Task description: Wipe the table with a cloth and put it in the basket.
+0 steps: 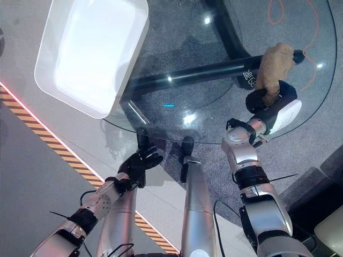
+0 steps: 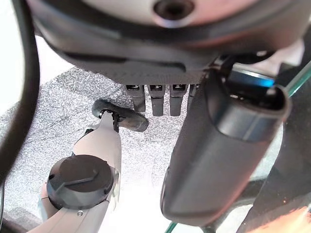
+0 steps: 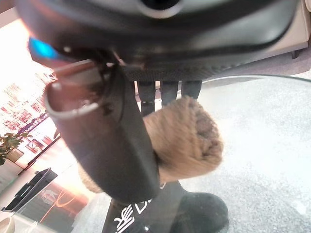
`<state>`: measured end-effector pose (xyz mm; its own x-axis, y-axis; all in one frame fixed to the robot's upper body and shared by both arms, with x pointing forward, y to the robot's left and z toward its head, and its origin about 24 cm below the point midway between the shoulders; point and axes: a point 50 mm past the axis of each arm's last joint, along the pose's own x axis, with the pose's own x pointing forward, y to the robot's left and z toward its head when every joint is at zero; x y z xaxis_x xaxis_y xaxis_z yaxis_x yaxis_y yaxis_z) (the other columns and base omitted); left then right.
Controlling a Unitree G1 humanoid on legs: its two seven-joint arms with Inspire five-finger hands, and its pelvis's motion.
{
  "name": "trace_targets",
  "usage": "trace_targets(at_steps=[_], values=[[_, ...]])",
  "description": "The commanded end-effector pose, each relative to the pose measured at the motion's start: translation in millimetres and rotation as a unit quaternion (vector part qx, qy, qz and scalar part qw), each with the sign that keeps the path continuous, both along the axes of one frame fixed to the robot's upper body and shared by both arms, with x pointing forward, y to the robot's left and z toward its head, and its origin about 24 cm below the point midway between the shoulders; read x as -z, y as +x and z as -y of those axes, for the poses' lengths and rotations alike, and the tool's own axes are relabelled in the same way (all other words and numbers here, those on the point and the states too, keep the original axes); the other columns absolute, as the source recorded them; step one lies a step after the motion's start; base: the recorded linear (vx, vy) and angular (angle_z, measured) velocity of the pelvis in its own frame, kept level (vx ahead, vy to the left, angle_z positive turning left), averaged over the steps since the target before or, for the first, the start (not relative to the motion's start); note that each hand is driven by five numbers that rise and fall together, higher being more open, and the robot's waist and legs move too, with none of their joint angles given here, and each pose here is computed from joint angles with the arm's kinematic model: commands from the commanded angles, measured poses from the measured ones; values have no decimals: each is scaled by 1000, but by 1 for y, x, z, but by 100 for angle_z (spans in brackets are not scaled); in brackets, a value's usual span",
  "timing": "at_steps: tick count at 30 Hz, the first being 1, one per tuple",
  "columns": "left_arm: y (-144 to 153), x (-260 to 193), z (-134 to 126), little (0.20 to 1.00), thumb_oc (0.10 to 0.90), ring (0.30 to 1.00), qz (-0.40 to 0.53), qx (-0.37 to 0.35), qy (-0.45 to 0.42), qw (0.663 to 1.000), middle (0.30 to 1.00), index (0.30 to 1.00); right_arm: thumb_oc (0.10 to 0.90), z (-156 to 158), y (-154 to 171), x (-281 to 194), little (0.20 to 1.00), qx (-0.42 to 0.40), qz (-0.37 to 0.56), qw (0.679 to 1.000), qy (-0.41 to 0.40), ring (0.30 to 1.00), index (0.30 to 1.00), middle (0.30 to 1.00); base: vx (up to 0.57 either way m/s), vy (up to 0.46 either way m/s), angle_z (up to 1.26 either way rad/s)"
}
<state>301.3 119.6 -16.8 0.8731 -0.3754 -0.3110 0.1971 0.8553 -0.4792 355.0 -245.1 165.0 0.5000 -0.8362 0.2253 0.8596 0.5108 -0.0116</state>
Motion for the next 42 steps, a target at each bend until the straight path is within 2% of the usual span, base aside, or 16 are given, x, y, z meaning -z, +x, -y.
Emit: trace_targets(at_steps=[1, 2, 3, 4, 5, 6, 31, 38, 42], values=[[-42, 41, 8, 900, 800, 900, -90, 25, -5, 996, 900, 900, 138, -1, -7, 2, 238, 5, 10, 1000, -12, 333, 333, 333, 0, 0, 0], [-42, 41, 8, 900, 800, 900, -90, 25, -5, 996, 900, 900, 138, -1, -7, 2, 238, 4, 10, 1000, -12, 333, 333, 333, 0, 0, 0], [-42, 41, 9, 900, 800, 900, -90, 26, -6, 996, 900, 900, 204, -1, -7, 1, 304, 4, 10, 1000, -12, 389, 389, 389, 0, 0, 0], [-42, 41, 9, 900, 800, 900, -90, 27, -5, 996, 900, 900, 182, -2, -7, 1, 282, 3, 12, 1000, -13, 371, 371, 371, 0, 0, 0], [-42, 41, 9, 900, 800, 900, -90, 28, -5, 996, 900, 900, 114, -2, -7, 1, 214, 2, 14, 1000, -13, 312, 312, 312, 0, 0, 0], [-42, 42, 10, 900, 800, 900, -90, 28, -5, 996, 900, 900, 100, -2, -7, 0, 200, 1, 17, 1000, -14, 300, 300, 300, 0, 0, 0], [-43, 43, 8, 900, 800, 900, -94, 14, -17, 995, 900, 900, 100, -16, -4, -26, 200, -79, 55, 995, -32, 300, 300, 300, 4, 28, 0], [-42, 43, 10, 900, 800, 900, -94, 16, -20, 995, 900, 900, 100, -44, 1, -47, 200, -173, 78, 977, -94, 300, 300, 300, 4, 20, 0], [-44, 43, 14, 900, 800, 900, -89, 19, -24, 996, 900, 900, 100, -75, -1, -47, 200, -259, 59, 953, -148, 300, 300, 300, 1, 32, 1]])
